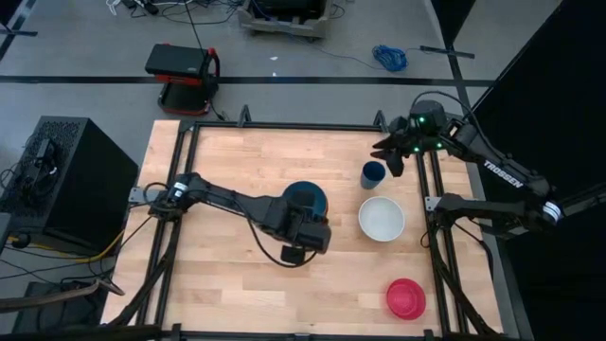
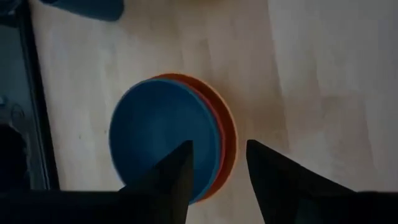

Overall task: Nest bowls inside each other
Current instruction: Stack the white bowl on top of the blue bowl

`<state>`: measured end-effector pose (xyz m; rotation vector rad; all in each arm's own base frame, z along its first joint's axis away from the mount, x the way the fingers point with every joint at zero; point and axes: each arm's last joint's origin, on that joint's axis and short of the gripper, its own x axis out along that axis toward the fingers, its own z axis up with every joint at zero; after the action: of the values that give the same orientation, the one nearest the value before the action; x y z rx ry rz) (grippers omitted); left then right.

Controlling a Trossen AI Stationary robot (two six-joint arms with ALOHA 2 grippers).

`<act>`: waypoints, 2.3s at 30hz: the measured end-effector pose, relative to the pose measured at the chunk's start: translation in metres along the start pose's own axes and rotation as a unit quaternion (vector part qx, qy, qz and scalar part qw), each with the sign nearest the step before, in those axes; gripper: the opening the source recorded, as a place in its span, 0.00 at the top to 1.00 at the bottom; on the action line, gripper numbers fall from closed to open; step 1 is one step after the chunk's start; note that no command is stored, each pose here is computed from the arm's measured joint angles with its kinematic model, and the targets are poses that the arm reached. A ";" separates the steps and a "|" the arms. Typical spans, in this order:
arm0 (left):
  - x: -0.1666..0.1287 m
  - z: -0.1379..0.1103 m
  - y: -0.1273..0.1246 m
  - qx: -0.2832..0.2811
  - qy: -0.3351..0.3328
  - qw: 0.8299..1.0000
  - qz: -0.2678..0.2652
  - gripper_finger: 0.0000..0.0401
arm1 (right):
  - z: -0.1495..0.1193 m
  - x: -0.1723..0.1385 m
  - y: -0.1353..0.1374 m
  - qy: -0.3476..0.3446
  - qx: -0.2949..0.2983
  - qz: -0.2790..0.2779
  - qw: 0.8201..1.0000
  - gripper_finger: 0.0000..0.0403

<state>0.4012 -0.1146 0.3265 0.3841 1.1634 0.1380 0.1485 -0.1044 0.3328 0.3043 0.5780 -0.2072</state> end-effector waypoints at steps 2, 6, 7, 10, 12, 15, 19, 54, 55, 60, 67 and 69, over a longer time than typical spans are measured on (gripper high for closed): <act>-0.007 -0.004 -0.002 -0.015 0.003 1.000 0.013 0.66 | 0.000 -0.007 0.006 -0.018 -0.008 0.040 0.999 0.69; -0.026 -0.014 -0.009 -0.033 0.005 0.998 0.055 0.66 | -0.001 -0.034 0.021 -0.077 -0.039 0.088 0.992 0.74; -0.031 -0.016 -0.011 -0.038 0.000 0.997 0.065 0.66 | -0.002 -0.042 0.026 -0.094 -0.048 0.094 0.990 0.75; -0.049 -0.020 -0.017 -0.054 -0.029 0.994 0.086 0.66 | -0.007 -0.066 0.038 -0.140 -0.061 0.103 0.983 0.78; -0.059 -0.023 -0.021 -0.063 -0.047 0.992 0.098 0.66 | -0.012 -0.081 0.046 -0.166 -0.069 0.103 0.978 0.80; -0.062 -0.031 -0.025 -0.080 -0.067 0.990 0.095 0.67 | -0.015 -0.086 0.048 -0.174 -0.073 0.105 0.976 0.81; -0.065 -0.044 -0.030 -0.103 -0.093 0.986 0.089 0.68 | -0.017 -0.091 0.051 -0.183 -0.077 0.107 0.974 0.82; -0.063 -0.148 0.033 -0.221 -0.351 0.905 -0.099 0.89 | -0.061 -0.040 0.032 -0.064 -0.059 0.136 0.987 0.88; -0.062 -0.148 0.034 -0.221 -0.352 0.904 -0.099 0.89 | -0.064 -0.036 0.030 -0.057 -0.057 0.133 0.988 0.88; -0.061 -0.149 0.037 -0.222 -0.354 0.903 -0.100 0.88 | -0.075 -0.011 0.023 -0.078 -0.043 0.158 0.983 0.90; -0.061 -0.149 0.036 -0.222 -0.352 0.903 -0.106 0.88 | -0.064 0.013 0.044 -0.176 -0.051 0.214 0.960 0.92; -0.061 -0.150 0.036 -0.221 -0.350 0.904 -0.106 0.88 | -0.063 0.016 0.054 -0.183 -0.058 0.211 0.958 0.93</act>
<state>0.2437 -0.0661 0.3414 -0.1058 0.4284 0.0602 0.1454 -0.0342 0.2857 0.2595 0.1482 0.1819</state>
